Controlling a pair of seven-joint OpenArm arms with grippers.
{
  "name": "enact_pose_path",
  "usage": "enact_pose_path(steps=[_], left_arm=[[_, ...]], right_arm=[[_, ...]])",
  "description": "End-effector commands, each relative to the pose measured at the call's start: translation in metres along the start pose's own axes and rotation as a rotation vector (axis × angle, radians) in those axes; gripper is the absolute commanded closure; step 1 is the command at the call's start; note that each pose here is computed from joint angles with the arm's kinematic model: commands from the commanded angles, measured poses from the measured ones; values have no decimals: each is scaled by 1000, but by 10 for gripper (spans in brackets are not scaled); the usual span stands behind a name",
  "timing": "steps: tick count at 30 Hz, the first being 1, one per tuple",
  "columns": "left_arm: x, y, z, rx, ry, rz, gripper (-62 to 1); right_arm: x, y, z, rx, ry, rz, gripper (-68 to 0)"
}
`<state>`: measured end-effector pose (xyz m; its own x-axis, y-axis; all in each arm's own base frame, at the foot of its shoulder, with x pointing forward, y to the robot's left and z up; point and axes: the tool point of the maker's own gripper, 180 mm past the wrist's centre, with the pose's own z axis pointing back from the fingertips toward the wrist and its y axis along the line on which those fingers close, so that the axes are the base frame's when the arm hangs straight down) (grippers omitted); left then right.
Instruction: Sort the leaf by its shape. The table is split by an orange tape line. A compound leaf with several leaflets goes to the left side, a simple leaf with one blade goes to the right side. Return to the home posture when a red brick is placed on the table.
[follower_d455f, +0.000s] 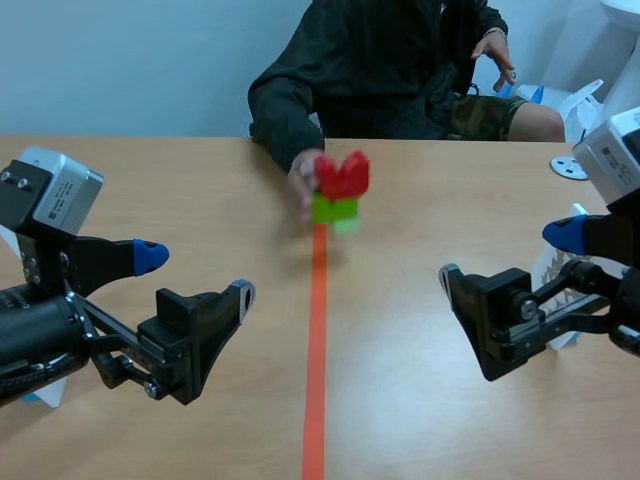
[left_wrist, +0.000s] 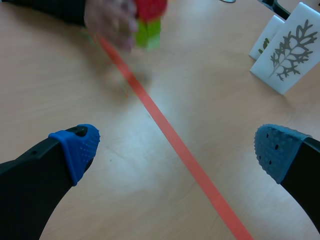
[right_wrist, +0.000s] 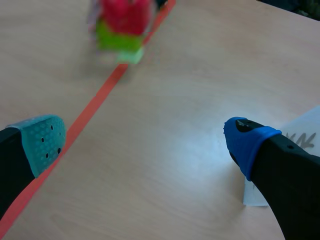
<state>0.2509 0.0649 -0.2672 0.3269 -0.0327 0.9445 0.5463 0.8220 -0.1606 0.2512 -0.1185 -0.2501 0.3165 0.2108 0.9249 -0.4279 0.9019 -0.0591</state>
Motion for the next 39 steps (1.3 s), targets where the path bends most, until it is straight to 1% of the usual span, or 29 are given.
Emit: enact_pose_path(steps=[1, 36, 39], left_arm=[[6, 0, 0, -1, -28, 10, -623], [6, 0, 0, -1, -28, 10, -623], [6, 0, 0, -1, -28, 10, -623]], right_arm=[[8, -4, 0, -11, -29, 6, -679], [8, -4, 0, -11, -29, 5, -679], [11, -3, 0, -1, -46, -25, -679]])
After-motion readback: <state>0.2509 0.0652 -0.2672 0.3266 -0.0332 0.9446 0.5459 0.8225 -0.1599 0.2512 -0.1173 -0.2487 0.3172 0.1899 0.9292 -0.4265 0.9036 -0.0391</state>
